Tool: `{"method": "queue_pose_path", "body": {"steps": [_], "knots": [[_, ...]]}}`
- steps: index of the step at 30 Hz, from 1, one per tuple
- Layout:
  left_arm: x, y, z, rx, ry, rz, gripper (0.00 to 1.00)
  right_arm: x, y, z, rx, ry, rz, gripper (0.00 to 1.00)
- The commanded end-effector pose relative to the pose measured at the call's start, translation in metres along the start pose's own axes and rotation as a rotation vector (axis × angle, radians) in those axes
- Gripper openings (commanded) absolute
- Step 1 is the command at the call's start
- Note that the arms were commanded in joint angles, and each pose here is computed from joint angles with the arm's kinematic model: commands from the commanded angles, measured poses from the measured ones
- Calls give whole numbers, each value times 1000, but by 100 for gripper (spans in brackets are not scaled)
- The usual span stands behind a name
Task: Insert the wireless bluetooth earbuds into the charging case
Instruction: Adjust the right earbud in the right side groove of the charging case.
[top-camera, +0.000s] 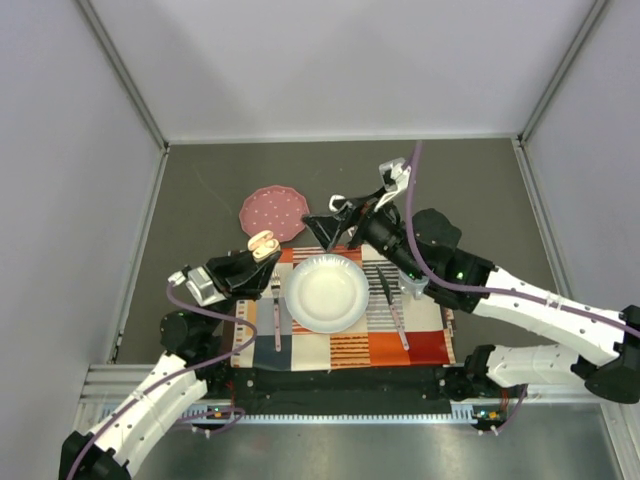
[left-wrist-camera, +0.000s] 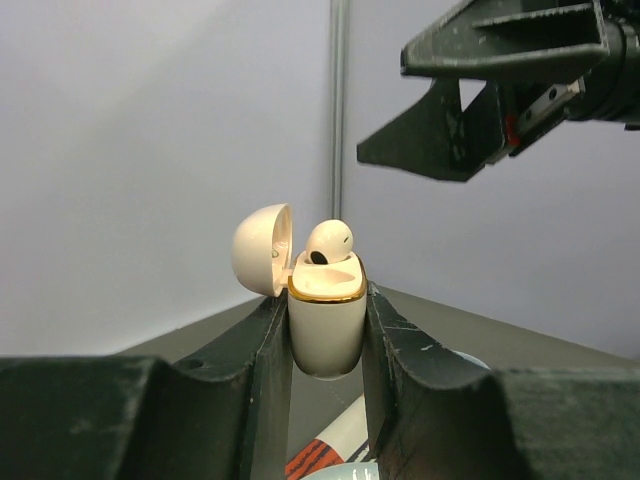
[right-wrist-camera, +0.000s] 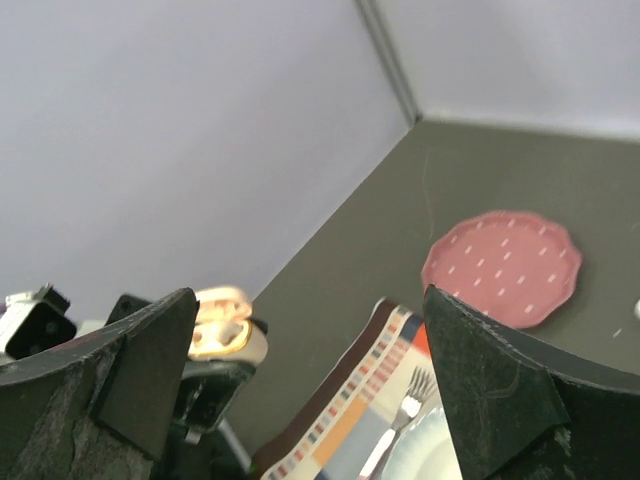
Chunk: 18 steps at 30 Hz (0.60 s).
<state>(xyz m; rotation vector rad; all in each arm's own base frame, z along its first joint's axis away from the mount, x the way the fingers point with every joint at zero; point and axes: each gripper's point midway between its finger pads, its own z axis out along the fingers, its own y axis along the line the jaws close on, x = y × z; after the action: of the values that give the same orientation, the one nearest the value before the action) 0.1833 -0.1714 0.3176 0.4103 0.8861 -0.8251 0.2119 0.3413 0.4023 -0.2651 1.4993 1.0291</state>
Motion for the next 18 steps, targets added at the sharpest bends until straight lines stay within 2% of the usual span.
{"method": "queue_pose_path", "body": {"steps": [1, 6, 11, 17, 18], "knots": [[-17, -5, 2, 21, -57, 24, 0, 26, 11, -3, -75, 117, 199, 92], [-16, -9, 3, 48, -52, 28, 0, 48, 33, 4, -202, 199, 303, 86], [-17, -13, 5, 73, -54, 19, 0, 63, 37, 13, -217, 244, 330, 84], [-20, -14, 5, 81, -61, 24, 0, 75, 33, 21, -201, 269, 346, 73], [-21, -15, 5, 82, -64, 25, 0, 80, 33, 23, -203, 283, 353, 68]]}}
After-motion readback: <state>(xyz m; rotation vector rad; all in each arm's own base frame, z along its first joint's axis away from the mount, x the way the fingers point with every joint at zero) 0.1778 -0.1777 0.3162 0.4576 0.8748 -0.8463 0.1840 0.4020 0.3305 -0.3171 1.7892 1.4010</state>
